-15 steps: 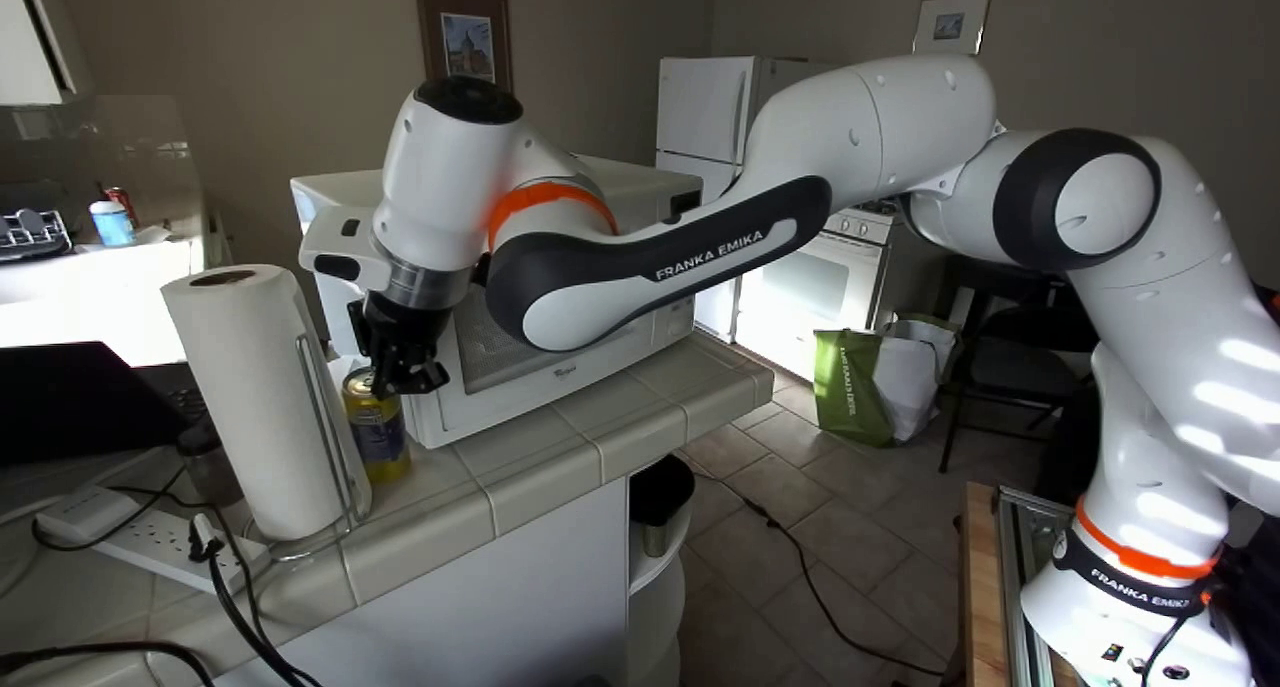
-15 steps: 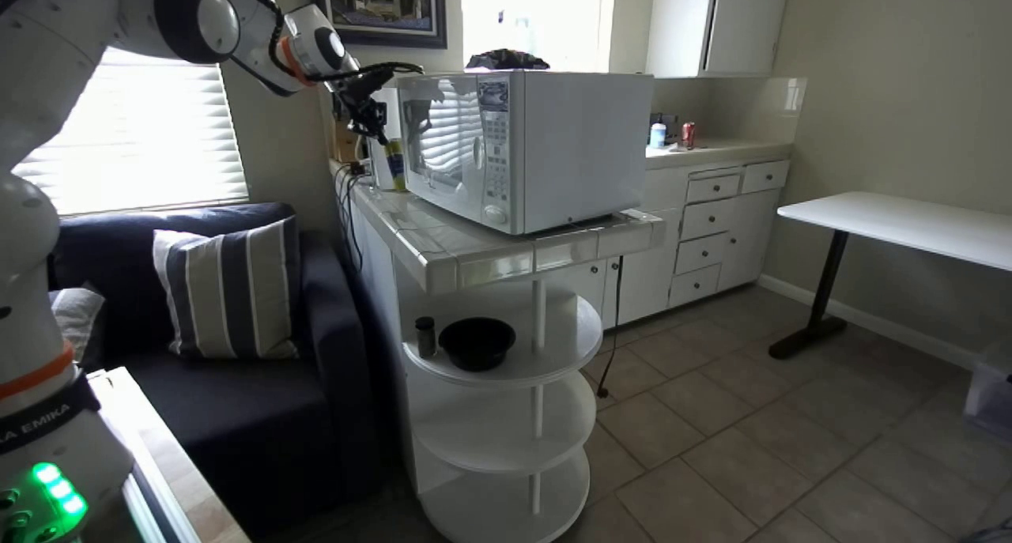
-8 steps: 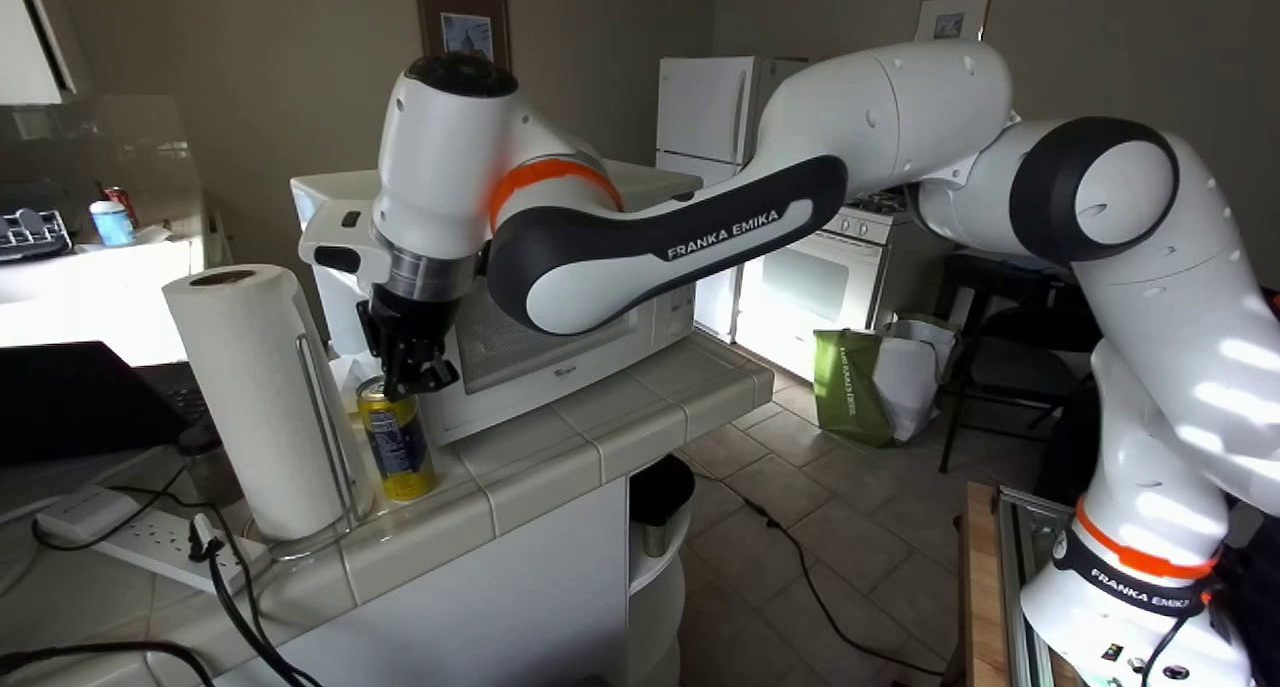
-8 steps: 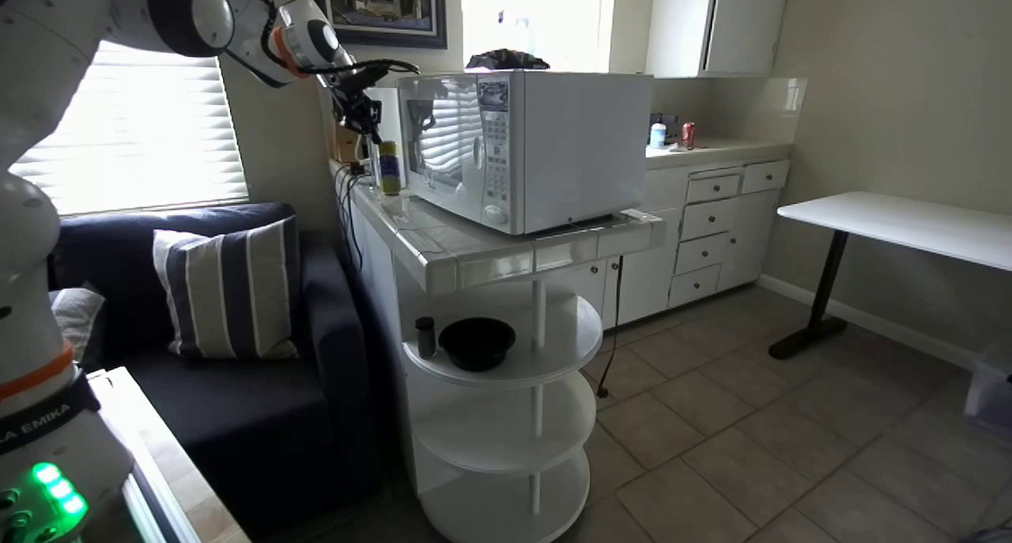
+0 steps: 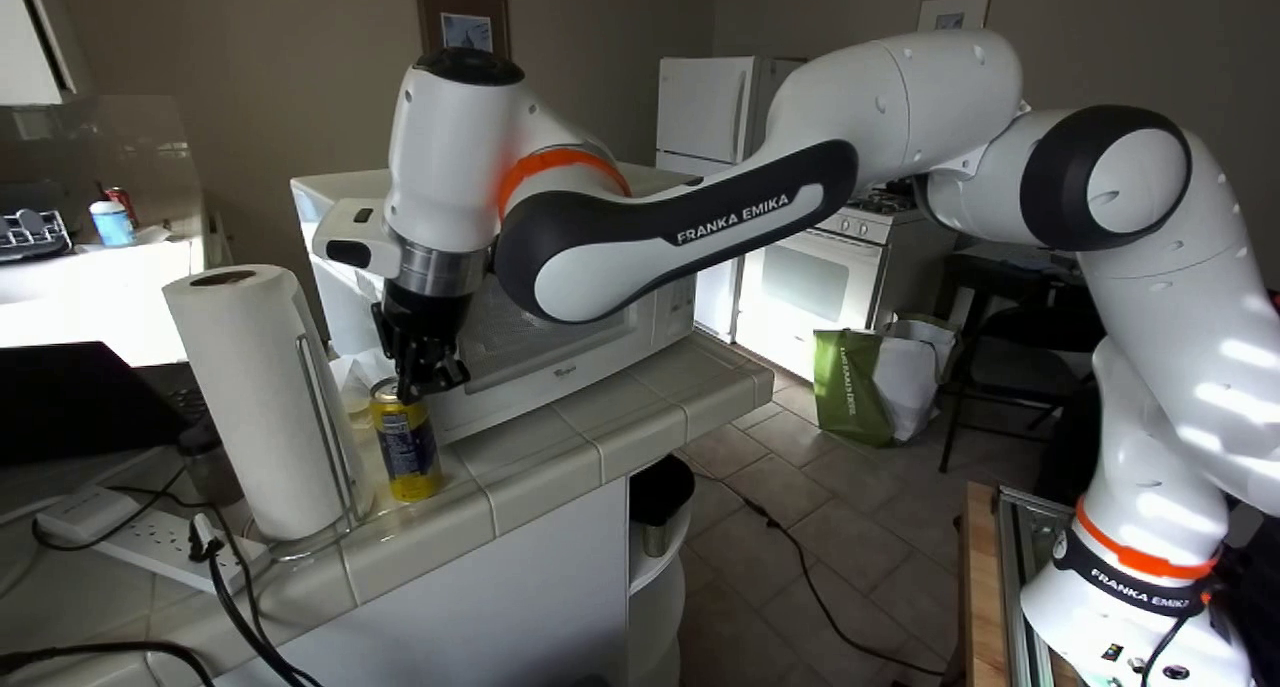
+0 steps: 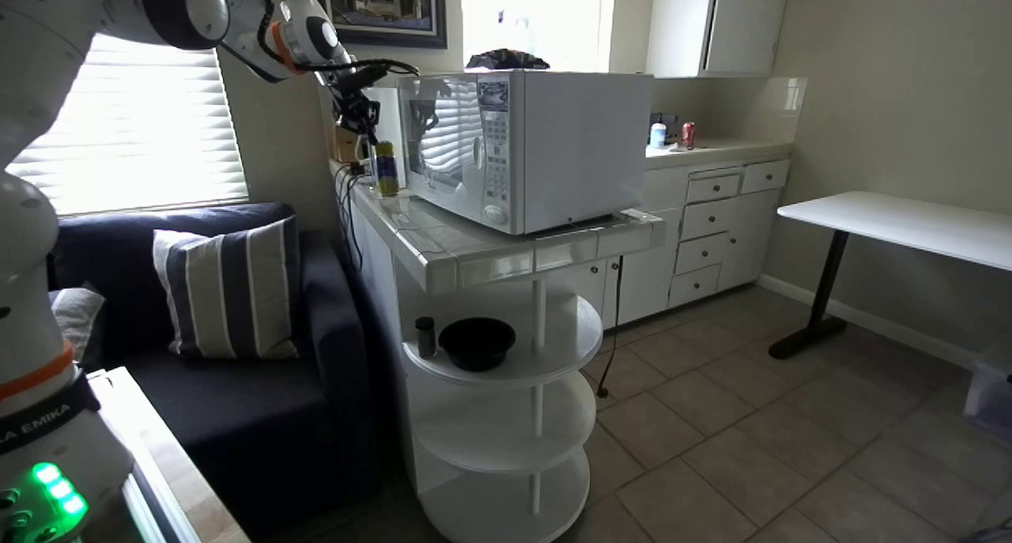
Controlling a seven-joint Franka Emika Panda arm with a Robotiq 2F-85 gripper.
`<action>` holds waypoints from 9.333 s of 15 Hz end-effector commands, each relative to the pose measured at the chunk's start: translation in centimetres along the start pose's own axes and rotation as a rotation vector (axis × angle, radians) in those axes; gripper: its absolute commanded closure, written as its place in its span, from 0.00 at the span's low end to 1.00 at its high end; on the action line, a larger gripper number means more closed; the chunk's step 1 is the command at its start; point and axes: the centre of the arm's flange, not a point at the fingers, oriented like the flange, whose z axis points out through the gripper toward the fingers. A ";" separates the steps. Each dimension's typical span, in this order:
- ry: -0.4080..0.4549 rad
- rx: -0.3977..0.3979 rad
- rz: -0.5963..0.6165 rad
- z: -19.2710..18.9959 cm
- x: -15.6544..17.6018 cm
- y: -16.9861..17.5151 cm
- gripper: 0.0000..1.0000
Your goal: Put the can on the microwave
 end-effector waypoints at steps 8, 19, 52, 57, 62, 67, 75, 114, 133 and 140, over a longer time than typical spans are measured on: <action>-0.021 0.026 0.060 -1.2 -2.4 -2.5 0.99; -0.055 -0.002 0.063 -1.6 -3.9 -2.1 0.48; 0.046 -0.008 1.279 -4.8 -2.6 1.8 0.00; 0.057 0.054 1.522 -4.0 -4.3 2.9 0.00; 0.019 0.100 1.773 -0.6 -6.5 3.1 0.00; 0.020 0.127 1.883 1.6 -5.9 3.1 0.00; -0.064 0.123 1.892 3.9 -4.5 2.7 0.00; -0.126 -0.220 1.632 -32.9 -12.4 5.6 0.36; -0.114 -0.174 1.695 -31.4 -16.1 14.2 0.61; -0.013 -0.141 1.790 -29.3 -20.7 18.4 0.61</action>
